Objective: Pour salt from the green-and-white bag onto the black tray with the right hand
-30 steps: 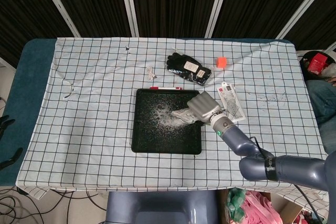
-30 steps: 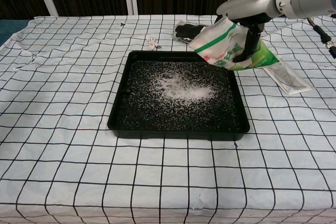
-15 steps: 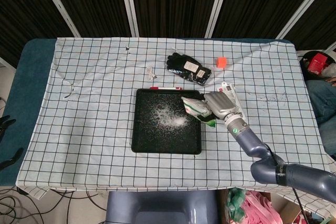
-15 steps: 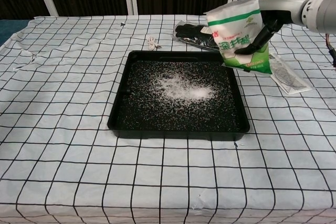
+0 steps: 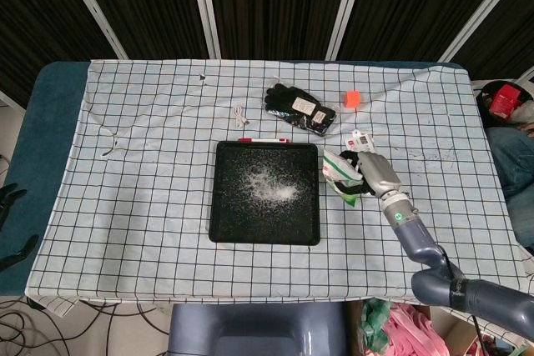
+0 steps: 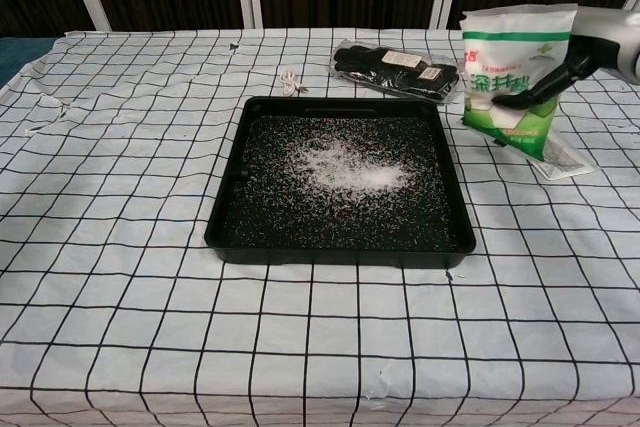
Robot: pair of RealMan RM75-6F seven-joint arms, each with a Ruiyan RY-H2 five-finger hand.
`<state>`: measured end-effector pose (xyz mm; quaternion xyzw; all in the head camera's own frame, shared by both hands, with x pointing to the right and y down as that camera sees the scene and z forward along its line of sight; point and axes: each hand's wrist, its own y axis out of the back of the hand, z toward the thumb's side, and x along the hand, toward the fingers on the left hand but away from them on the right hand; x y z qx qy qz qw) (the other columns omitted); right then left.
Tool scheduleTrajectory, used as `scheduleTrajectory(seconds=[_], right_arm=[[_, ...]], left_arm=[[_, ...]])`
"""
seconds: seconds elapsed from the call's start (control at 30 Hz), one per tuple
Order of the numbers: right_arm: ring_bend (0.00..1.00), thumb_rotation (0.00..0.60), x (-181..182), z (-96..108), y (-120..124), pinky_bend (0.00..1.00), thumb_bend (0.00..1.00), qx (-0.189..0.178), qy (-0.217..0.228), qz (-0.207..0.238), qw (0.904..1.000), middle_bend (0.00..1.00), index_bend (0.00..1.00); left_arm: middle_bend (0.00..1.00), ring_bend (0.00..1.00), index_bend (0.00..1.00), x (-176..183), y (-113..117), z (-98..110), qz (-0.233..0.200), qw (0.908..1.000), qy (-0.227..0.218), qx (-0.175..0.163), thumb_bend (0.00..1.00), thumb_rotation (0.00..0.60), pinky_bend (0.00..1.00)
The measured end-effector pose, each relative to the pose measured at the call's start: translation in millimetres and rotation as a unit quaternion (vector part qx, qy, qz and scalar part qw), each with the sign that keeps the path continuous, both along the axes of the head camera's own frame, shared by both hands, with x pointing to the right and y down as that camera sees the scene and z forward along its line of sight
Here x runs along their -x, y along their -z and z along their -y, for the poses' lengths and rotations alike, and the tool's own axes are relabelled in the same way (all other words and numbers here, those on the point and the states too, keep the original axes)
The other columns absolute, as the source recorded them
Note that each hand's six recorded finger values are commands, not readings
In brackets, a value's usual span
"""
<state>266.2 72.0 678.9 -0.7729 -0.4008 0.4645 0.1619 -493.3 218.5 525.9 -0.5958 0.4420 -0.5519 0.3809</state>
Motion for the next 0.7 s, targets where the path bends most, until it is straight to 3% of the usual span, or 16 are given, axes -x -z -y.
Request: scheduleTrajectory(seconds=[0.27,0.7], right_arm=[[0.48,0.6,-21,-6,-12,0.51,0.39,-0.02,-0.022,-0.004,0.9996,0.38,0.52],[0.48,0.6,-38,-24,-38,0.51,0.39,-0.042,-0.002,-0.038,0.9984,0.38,0.52]], left_arm=[[0.13,0.0,0.18,0,0,0,0.0,1.0,0.001,-0.001,0.26,0.6,0.06],[0.13,0.0,0.18,1,1,0,0.0,1.0,0.003,-0.002,0.26,0.6,0.06]])
